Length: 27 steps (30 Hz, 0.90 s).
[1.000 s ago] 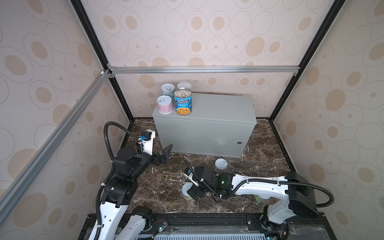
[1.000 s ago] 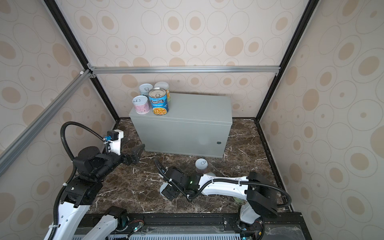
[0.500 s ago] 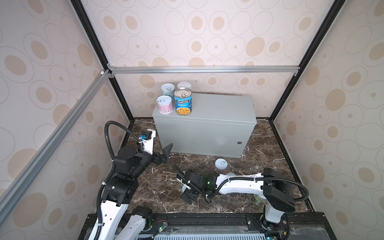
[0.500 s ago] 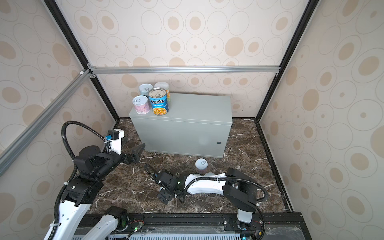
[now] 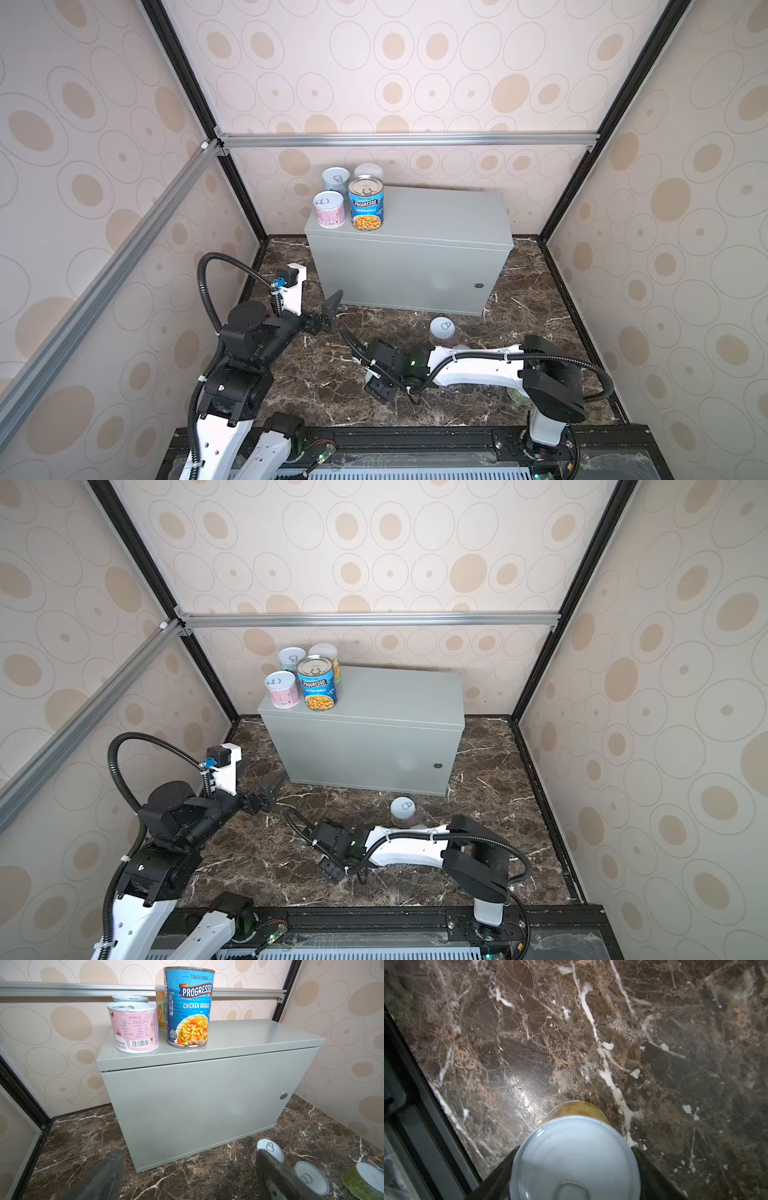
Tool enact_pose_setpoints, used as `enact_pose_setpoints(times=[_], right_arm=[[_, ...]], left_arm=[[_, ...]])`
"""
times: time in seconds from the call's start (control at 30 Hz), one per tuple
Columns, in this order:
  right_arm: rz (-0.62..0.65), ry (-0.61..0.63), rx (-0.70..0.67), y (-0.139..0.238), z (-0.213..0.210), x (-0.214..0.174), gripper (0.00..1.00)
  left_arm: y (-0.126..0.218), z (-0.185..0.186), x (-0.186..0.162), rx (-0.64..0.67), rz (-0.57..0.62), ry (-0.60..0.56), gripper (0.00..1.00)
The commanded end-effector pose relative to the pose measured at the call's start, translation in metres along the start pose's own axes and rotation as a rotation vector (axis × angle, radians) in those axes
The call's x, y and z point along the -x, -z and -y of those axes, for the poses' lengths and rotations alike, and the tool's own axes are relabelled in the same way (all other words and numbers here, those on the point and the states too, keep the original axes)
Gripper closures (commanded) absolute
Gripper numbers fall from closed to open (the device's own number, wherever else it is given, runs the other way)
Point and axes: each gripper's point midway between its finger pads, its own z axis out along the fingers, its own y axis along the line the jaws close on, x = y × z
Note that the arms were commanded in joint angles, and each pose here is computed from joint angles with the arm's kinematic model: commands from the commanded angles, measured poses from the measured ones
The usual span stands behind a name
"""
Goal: Place and organize the canned foods onto the counter
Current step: 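Close the right gripper around the yellow-labelled can, then lift the yellow-labelled can with the right gripper up onto the cabinet top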
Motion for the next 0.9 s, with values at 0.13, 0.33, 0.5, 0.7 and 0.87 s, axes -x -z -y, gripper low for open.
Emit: enact_pose_setpoints(times=[0.13, 0.33, 0.5, 0.7, 0.87], right_arm=[[0.070, -0.014, -0.048, 0.041, 0.014, 0.008, 0.37], [0.140, -0.026, -0.125, 0.096, 0.034, 0.021, 0.39], [0.231, -0.030, -0.185, 0.163, 0.056, 0.043, 0.40], [0.378, -0.077, -0.282, 0.258, 0.102, 0.079, 0.39], [0.511, -0.124, -0.402, 0.333, 0.149, 0.113, 0.39]], left_arm=[[0.009, 0.008, 0.013, -0.030, 0.047, -0.016, 0.02], [0.016, 0.011, 0.016, -0.040, 0.056, -0.021, 0.02], [0.015, 0.014, 0.014, -0.057, 0.049, -0.019, 0.02], [0.016, 0.015, 0.013, -0.063, 0.052, -0.021, 0.02], [0.013, 0.016, 0.007, -0.072, 0.035, -0.027, 0.02]])
